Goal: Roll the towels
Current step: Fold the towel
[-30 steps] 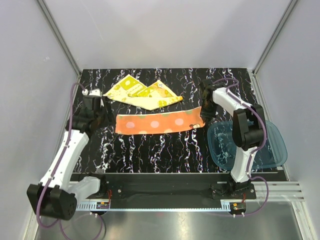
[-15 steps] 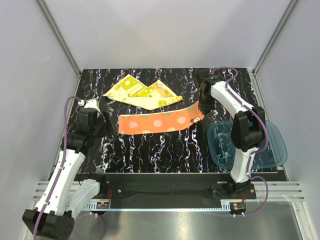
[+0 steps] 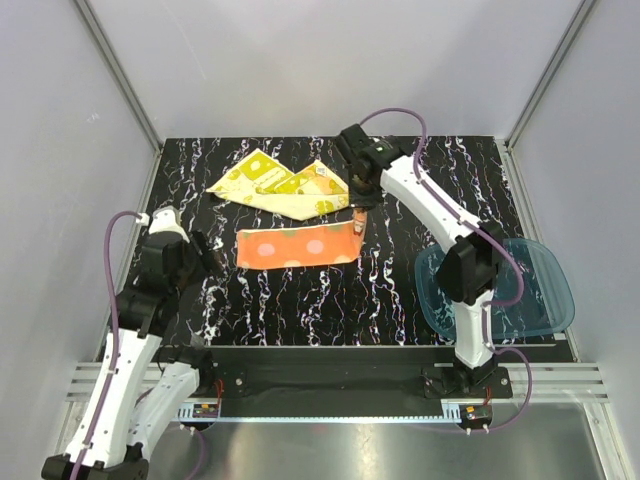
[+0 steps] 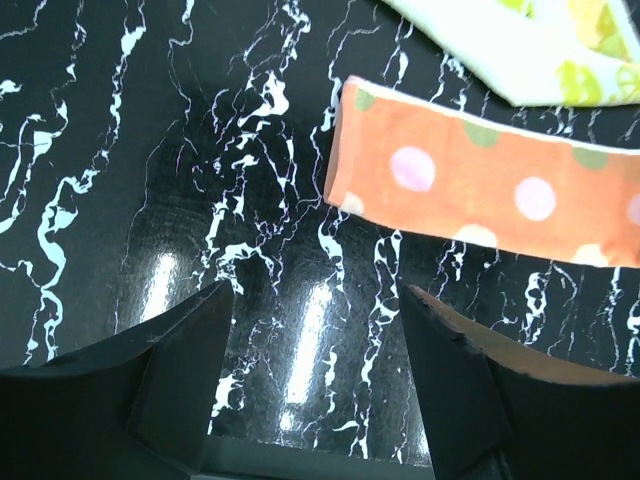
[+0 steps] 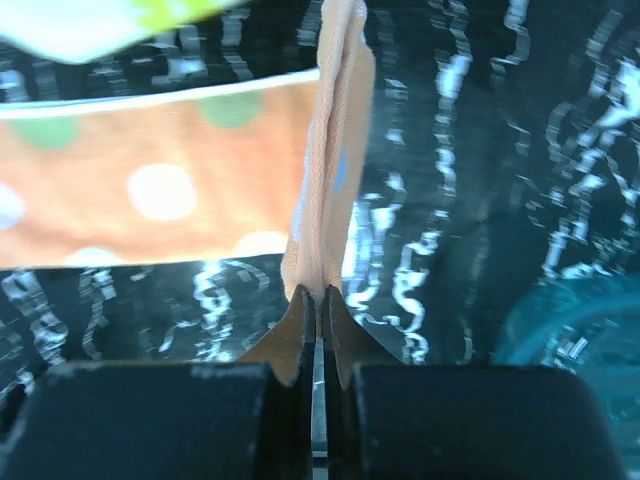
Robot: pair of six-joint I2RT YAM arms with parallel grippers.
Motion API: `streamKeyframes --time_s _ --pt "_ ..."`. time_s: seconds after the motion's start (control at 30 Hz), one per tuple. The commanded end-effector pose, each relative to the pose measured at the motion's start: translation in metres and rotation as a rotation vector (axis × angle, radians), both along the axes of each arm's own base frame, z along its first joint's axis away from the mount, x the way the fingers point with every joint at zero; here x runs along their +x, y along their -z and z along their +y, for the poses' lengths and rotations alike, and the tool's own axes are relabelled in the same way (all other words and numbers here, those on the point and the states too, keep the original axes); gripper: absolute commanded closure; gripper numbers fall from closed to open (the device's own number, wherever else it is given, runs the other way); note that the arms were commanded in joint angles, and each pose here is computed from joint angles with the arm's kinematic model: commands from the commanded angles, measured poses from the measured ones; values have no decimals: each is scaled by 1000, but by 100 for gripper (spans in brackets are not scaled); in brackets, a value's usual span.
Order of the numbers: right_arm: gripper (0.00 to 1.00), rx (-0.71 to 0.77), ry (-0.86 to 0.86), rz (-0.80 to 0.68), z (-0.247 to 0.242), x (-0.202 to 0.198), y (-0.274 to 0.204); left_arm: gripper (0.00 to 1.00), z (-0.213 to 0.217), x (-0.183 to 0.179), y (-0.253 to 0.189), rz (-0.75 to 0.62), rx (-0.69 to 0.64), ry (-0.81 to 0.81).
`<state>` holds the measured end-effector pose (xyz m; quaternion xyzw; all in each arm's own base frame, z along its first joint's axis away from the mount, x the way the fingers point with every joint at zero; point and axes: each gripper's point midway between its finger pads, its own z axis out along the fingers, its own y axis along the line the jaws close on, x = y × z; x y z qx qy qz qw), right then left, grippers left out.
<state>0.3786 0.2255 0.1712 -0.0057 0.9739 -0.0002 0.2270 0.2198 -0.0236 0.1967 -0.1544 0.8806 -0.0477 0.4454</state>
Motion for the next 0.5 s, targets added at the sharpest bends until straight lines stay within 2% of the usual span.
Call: streamKeyframes --time_s 0.0,0.2,0.47 --pt "100 106 -95 -32 47 -5 -24 27 2 5 -10 -76 -2 -12" --pt "100 210 -219 -25 114 -13 -26 27 3 5 -10 -68 0 -21" --pt "100 277 -296 7 166 -21 -13 27 5 4 -12 -79 1 -30"
